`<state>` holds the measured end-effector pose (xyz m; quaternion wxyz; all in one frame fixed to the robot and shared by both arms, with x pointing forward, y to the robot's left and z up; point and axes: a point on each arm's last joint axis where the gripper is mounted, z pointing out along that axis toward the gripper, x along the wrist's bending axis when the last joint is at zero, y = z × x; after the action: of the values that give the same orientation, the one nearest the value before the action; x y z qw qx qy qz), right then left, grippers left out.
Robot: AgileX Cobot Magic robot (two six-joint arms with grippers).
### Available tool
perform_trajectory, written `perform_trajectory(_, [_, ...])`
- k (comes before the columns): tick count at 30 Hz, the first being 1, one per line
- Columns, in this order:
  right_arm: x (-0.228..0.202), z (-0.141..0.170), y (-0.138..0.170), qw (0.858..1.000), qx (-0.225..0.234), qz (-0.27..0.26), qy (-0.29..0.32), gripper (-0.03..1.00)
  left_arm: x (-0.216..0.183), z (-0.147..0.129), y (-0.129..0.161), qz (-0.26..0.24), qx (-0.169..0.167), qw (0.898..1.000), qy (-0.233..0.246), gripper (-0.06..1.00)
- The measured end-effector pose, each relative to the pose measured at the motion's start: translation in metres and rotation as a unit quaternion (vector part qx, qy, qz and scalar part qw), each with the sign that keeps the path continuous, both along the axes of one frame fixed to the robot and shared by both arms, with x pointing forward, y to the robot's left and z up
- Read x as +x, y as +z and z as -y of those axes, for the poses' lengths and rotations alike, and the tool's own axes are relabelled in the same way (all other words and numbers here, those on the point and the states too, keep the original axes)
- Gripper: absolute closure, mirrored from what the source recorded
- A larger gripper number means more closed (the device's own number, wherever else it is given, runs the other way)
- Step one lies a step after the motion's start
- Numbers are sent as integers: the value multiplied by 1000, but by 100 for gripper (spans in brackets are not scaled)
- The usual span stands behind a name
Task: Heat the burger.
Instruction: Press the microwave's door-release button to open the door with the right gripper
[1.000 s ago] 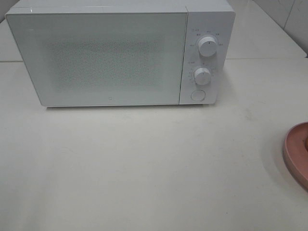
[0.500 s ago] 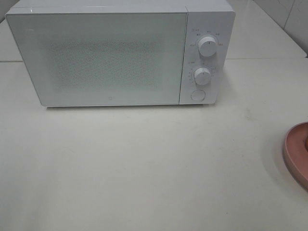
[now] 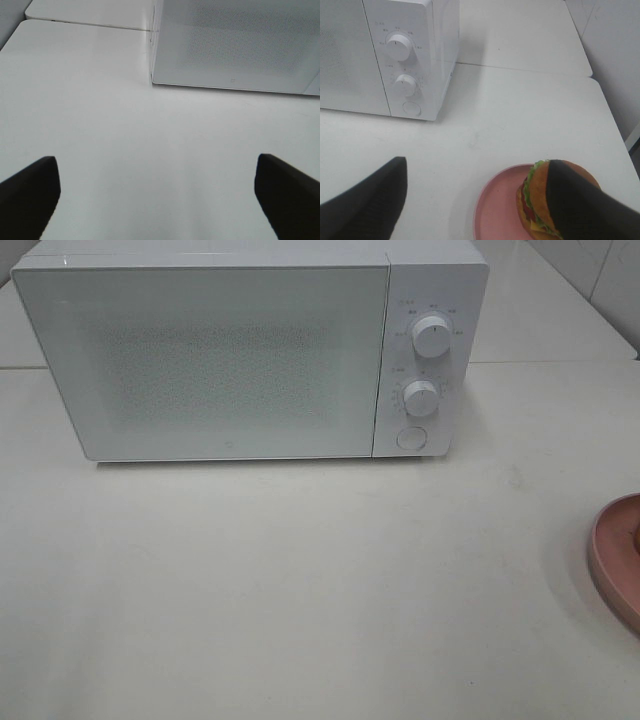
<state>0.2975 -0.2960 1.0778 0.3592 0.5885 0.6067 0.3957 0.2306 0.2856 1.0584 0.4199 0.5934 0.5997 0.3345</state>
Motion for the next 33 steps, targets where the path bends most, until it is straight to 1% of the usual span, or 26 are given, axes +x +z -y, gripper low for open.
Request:
perform_trajectory(2, [16, -2, 2, 1000, 0, 7, 3, 22, 0, 0, 0, 0, 0, 1000, 0, -3])
perform_trajectory(5, [20, -3, 3, 1000, 0, 10, 4, 22, 0, 0, 0, 0, 0, 1000, 0, -3])
perform_trajectory(16, [72, -10, -5, 1000, 4, -3, 9, 22, 0, 0, 0, 0, 0, 1000, 0, -3])
perform_trajectory(17, [72, -10, -5, 1000, 4, -3, 9, 22, 0, 0, 0, 0, 0, 1000, 0, -3])
perform_trajectory(18, [82, -11, -8, 1000, 6, -8, 9, 22, 0, 0, 0, 0, 0, 1000, 0, -3])
perform_trajectory(25, [106, -15, -19, 1000, 6, -18, 12, 22, 0, 0, 0, 0, 0, 1000, 0, -3])
perform_trajectory(28, [117, -16, -27, 1000, 8, -7, 15, 22, 0, 0, 0, 0, 0, 1000, 0, -3])
perform_trajectory(30, [126, -18, -39, 1000, 10, 8, 18, 22, 0, 0, 0, 0, 0, 1000, 0, -3])
perform_trajectory(31, [126, -18, -39, 1000, 10, 8, 18, 22, 0, 0, 0, 0, 0, 1000, 0, -3])
perform_trajectory(33, [133, -20, -53, 1000, 13, 16, 22, 22, 0, 0, 0, 0, 0, 1000, 0, -3])
